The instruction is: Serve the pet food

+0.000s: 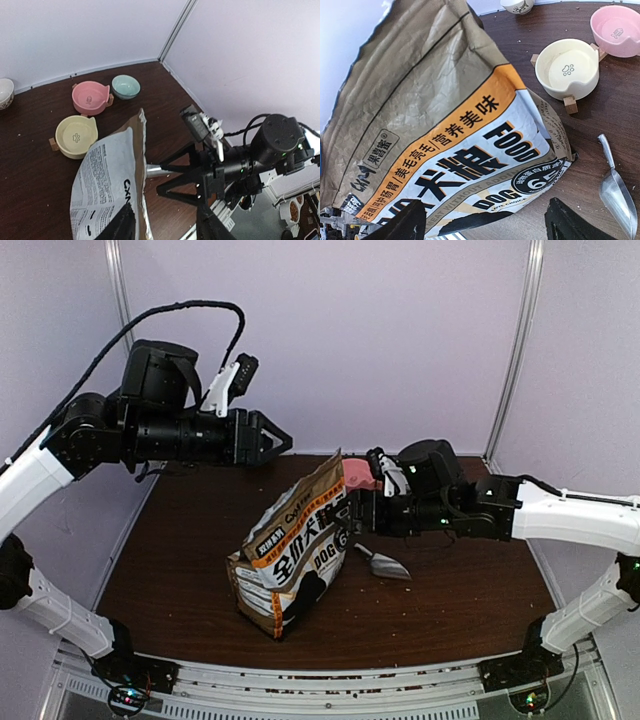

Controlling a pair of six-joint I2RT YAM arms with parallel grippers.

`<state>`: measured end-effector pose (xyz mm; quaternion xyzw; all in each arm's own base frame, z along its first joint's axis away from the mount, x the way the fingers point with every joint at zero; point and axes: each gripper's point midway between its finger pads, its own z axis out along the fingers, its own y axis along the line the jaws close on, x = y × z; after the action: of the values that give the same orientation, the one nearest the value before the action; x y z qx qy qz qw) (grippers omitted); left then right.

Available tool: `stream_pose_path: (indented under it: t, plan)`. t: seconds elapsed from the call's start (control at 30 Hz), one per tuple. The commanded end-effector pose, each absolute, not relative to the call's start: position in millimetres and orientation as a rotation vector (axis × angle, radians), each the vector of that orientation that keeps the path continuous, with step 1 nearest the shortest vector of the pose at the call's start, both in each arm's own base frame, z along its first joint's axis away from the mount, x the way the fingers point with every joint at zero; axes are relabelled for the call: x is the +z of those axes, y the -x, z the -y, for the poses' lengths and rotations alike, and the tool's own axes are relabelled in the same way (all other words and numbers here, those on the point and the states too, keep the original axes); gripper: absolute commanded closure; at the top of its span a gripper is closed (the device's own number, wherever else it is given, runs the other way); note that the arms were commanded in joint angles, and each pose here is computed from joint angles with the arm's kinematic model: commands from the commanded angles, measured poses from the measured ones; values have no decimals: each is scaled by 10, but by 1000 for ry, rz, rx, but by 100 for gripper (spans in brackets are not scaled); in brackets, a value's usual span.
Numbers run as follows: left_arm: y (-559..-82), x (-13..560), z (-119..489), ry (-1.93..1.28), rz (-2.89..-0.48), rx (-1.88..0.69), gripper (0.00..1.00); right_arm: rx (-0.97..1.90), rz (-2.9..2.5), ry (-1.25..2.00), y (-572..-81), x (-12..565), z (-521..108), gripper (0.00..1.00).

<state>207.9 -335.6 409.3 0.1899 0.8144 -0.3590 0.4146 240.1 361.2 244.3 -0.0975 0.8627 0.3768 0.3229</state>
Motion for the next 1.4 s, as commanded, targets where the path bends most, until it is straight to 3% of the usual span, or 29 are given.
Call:
stream_pose_path:
  t: [0.0, 0.27, 0.53, 1.37]
  plan:
    - [-1916, 3788, 3261, -638, -2195, -851, 56, 974, -2246, 222, -2393, 2517, -3509, 17]
    - [-1787, 3547, 3390, -769, -2301, -862, 57, 953, -2252, 207, -2381, 2512, -3439, 17]
    - [-1853, 3524, 3347, -755, -2314, -797, 70, 934, -2254, 194, -2364, 2493, -3368, 17]
    - [-1913, 3318, 3287, -754, -2377, -696, 81, 922, -2254, 188, -2352, 2502, -3323, 17]
